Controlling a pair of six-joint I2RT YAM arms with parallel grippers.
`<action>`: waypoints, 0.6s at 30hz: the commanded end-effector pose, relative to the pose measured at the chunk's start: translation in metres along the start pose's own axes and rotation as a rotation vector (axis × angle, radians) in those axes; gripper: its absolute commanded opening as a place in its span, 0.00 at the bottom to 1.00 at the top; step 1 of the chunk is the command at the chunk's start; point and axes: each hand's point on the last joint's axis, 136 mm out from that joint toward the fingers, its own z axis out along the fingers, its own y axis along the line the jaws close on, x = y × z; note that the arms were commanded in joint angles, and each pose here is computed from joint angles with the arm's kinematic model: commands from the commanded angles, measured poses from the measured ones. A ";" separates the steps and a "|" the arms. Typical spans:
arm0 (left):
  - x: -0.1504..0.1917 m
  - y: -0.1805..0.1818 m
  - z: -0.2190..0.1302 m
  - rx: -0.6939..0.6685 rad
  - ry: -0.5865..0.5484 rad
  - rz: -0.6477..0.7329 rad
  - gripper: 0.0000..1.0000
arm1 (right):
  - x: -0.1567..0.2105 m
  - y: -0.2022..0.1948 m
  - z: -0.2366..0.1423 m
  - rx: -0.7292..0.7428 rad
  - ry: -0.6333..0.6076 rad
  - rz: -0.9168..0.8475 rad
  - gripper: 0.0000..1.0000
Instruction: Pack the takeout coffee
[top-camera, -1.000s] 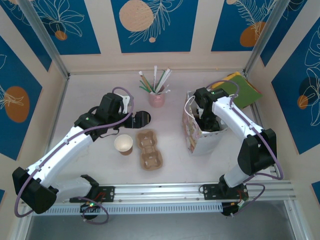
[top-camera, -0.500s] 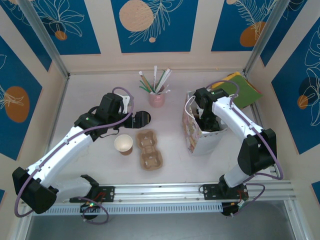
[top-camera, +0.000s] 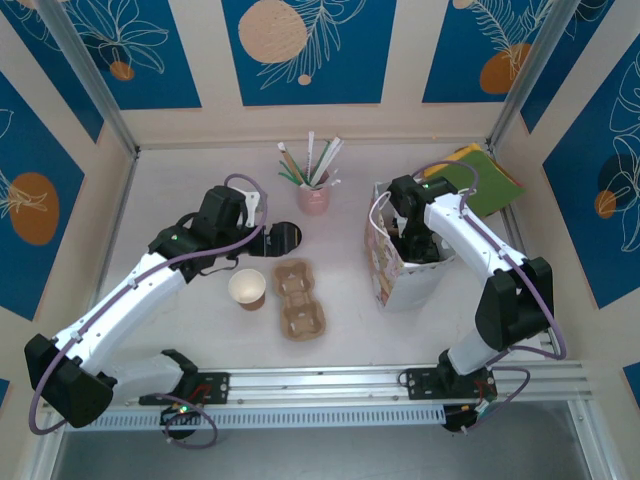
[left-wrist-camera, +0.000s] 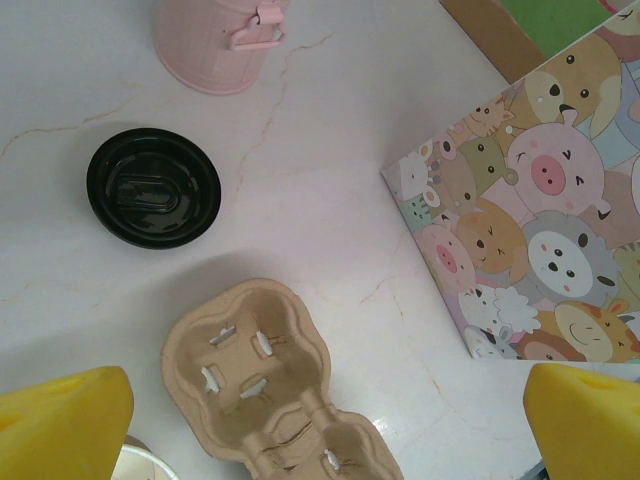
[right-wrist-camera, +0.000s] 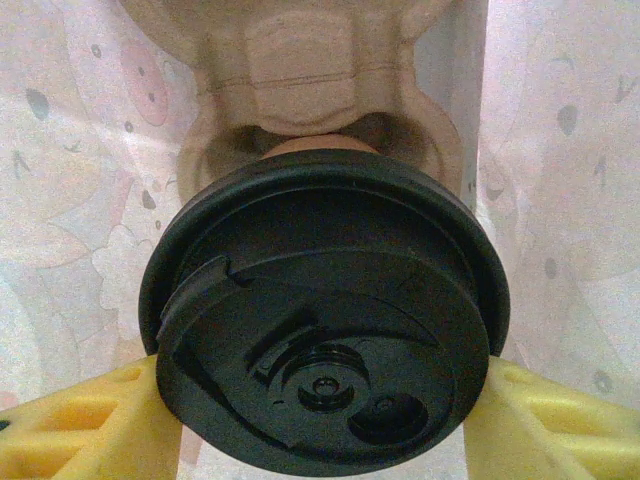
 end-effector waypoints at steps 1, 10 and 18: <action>-0.002 0.000 -0.002 0.003 -0.007 -0.006 1.00 | 0.002 -0.001 0.006 -0.005 0.024 0.006 0.64; -0.002 0.001 -0.003 0.002 -0.010 -0.006 1.00 | 0.000 0.001 0.016 -0.009 0.042 0.007 0.64; -0.003 0.000 -0.004 0.001 -0.013 -0.001 1.00 | -0.001 0.002 0.027 -0.010 0.058 0.008 0.64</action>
